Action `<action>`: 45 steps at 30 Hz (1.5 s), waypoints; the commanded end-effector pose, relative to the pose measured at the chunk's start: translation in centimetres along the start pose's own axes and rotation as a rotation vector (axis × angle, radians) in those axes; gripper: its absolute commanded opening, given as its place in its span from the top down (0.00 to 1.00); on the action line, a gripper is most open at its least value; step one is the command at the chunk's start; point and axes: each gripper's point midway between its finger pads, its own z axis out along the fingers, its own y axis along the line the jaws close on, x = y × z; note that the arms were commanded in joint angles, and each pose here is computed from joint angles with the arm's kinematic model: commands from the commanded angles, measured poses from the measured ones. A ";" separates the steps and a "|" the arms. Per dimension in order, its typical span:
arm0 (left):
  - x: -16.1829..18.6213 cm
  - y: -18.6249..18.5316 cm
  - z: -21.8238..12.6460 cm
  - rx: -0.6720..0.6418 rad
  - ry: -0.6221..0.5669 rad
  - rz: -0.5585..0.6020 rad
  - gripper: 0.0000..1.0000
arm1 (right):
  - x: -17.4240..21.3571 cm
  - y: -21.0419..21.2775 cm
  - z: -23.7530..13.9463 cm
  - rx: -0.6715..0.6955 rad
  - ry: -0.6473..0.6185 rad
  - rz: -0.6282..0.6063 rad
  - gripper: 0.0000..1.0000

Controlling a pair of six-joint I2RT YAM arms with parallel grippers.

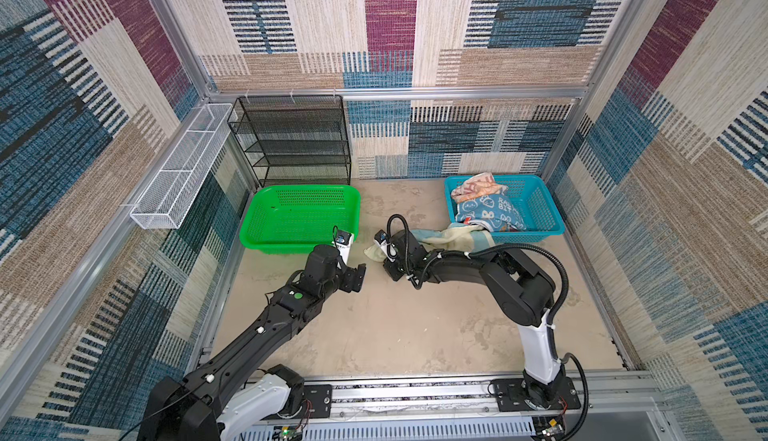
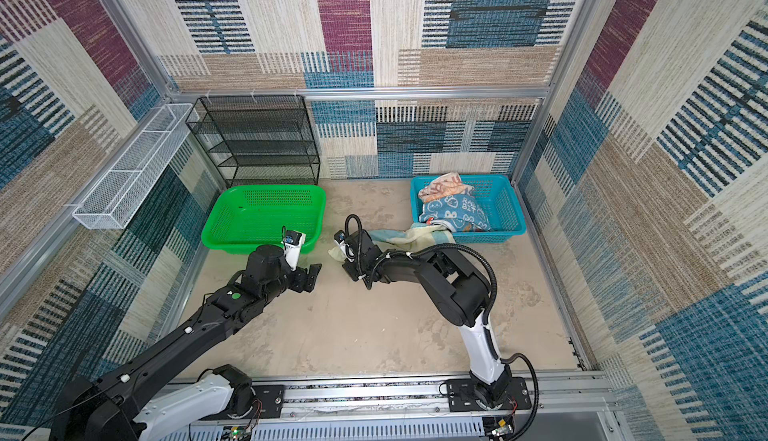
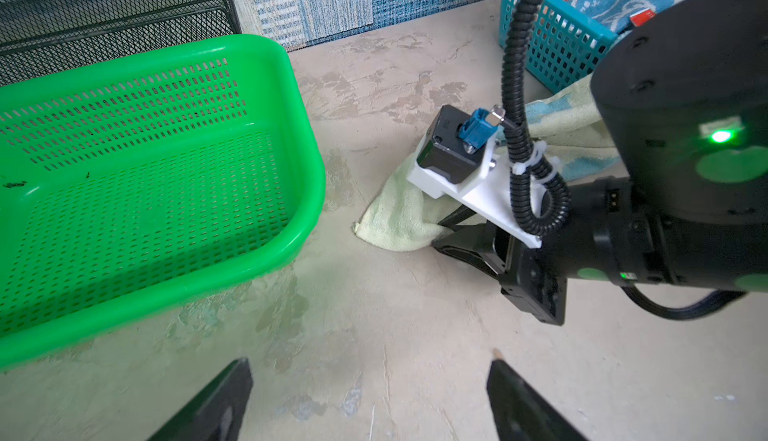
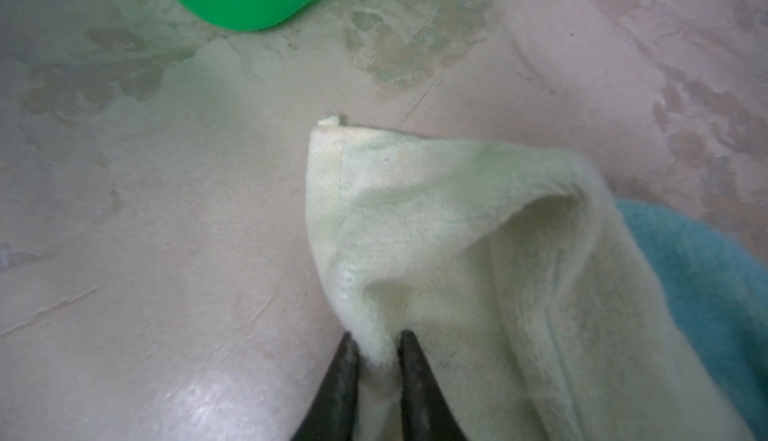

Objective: Fold and stack the towels
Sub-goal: 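Bring the left gripper to the towel corner held by the right gripper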

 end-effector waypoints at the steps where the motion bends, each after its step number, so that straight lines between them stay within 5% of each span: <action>1: -0.5 -0.1 0.1 0.007 -0.016 0.005 0.07 | 1.0 0.0 0.3 0.002 0.031 -0.010 0.96; 11: -1.7 -0.5 0.4 0.003 -0.052 0.095 0.07 | -2.6 -0.2 -5.4 -0.050 -0.026 0.008 1.00; 24: -4.5 -4.4 1.5 0.062 -0.259 0.470 0.05 | -3.4 -4.4 -13.0 -0.152 -0.065 0.171 1.00; 33: -6.5 -7.4 3.0 0.104 -0.377 0.737 0.07 | -3.9 -3.3 -15.4 -0.246 -0.113 0.163 1.00; 45: -6.6 -9.2 5.8 0.162 -0.351 0.842 0.20 | -4.4 -2.5 -16.7 -0.304 -0.144 0.149 1.00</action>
